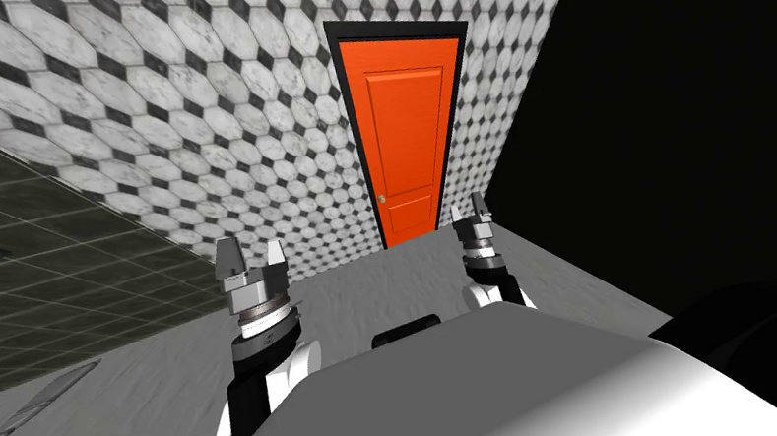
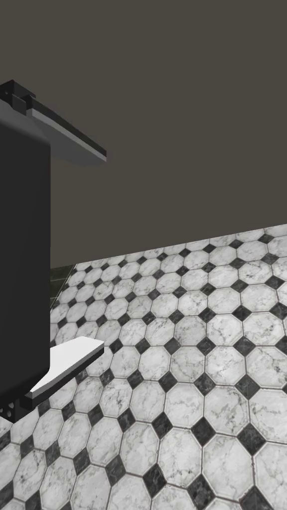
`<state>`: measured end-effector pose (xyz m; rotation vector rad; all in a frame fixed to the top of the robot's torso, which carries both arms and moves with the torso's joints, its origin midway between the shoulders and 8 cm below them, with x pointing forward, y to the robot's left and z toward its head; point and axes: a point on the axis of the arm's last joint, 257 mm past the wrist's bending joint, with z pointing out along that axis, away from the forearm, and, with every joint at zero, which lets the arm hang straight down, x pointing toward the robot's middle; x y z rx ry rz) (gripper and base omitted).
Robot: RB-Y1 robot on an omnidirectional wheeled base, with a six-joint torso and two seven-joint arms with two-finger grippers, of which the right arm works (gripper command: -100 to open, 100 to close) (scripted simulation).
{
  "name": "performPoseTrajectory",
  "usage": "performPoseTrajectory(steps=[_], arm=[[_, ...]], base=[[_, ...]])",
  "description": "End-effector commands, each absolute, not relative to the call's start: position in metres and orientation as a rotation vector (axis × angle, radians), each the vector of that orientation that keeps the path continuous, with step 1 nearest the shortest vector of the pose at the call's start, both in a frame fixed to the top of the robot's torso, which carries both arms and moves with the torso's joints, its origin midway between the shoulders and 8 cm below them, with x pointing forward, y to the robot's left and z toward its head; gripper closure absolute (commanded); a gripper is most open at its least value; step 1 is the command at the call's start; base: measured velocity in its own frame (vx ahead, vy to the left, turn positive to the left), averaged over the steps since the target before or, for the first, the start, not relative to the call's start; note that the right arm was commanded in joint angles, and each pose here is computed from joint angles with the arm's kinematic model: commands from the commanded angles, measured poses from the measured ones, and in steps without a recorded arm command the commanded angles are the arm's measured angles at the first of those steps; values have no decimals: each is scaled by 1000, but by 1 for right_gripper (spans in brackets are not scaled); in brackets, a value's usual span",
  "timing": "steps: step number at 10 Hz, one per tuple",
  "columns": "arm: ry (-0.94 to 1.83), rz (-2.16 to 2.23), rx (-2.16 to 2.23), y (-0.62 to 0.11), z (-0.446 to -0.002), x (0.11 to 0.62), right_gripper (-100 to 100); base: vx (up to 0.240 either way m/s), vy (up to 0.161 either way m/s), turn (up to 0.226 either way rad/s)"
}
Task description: Pull the door open
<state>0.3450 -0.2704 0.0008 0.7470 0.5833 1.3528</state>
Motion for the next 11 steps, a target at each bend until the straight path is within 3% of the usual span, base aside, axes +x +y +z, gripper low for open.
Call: performPoseTrajectory(steps=[1,11], arm=[[624,1319,728,-268,-9,350,-100],[848,1094,602,-262,-76,375,-100]], base=[[92,25,-22],[160,48,-25]])
